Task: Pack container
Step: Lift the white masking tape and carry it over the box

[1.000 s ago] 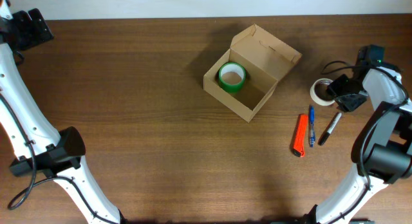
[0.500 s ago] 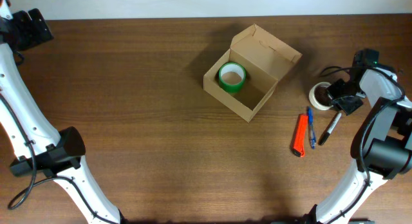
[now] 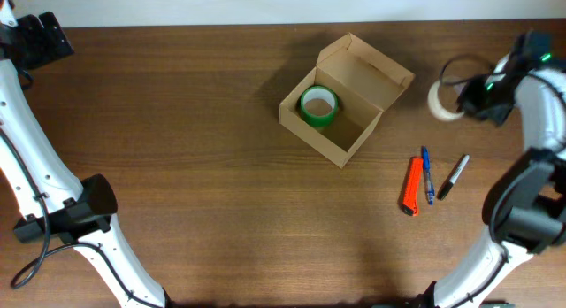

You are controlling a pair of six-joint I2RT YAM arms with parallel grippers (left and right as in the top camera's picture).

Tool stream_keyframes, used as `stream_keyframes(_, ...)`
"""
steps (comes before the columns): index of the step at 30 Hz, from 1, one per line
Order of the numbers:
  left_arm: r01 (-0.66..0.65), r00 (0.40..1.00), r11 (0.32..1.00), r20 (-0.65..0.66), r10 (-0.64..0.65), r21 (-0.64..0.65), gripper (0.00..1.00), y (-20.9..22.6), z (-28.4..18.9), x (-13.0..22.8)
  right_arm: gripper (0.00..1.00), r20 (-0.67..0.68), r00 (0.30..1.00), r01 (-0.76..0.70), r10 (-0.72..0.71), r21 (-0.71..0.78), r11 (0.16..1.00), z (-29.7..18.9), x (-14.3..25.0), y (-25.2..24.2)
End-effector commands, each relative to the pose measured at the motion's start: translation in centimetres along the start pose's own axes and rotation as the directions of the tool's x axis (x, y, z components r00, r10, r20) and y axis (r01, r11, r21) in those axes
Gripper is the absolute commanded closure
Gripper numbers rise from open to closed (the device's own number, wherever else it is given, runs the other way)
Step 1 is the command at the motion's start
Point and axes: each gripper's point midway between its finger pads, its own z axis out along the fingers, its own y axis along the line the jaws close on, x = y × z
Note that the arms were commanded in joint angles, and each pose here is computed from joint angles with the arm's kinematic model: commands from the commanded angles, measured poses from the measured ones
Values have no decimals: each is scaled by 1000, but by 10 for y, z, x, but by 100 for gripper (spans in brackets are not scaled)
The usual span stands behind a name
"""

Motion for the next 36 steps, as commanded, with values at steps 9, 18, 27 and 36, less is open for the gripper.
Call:
stream_keyframes(9,-5,1000,1000,25,5,10,0,1,-14,-2,96,378,700,662,-606,-24,749,-245,56,152)
stream_keyframes(18,-5,1000,1000,26,5,9,0,1,-14,-2,96,225,539,825,-812,54,562,-193,125,221)
stream_keyframes(27,-5,1000,1000,26,4,9,0,1,-14,-2,96,-31,542,839,-840,83,538,-106,147,219)
stream_keyframes(36,-5,1000,1000,25,5,10,0,1,-14,-2,96,-178,602,798,-778,97,595,-37,133,202)
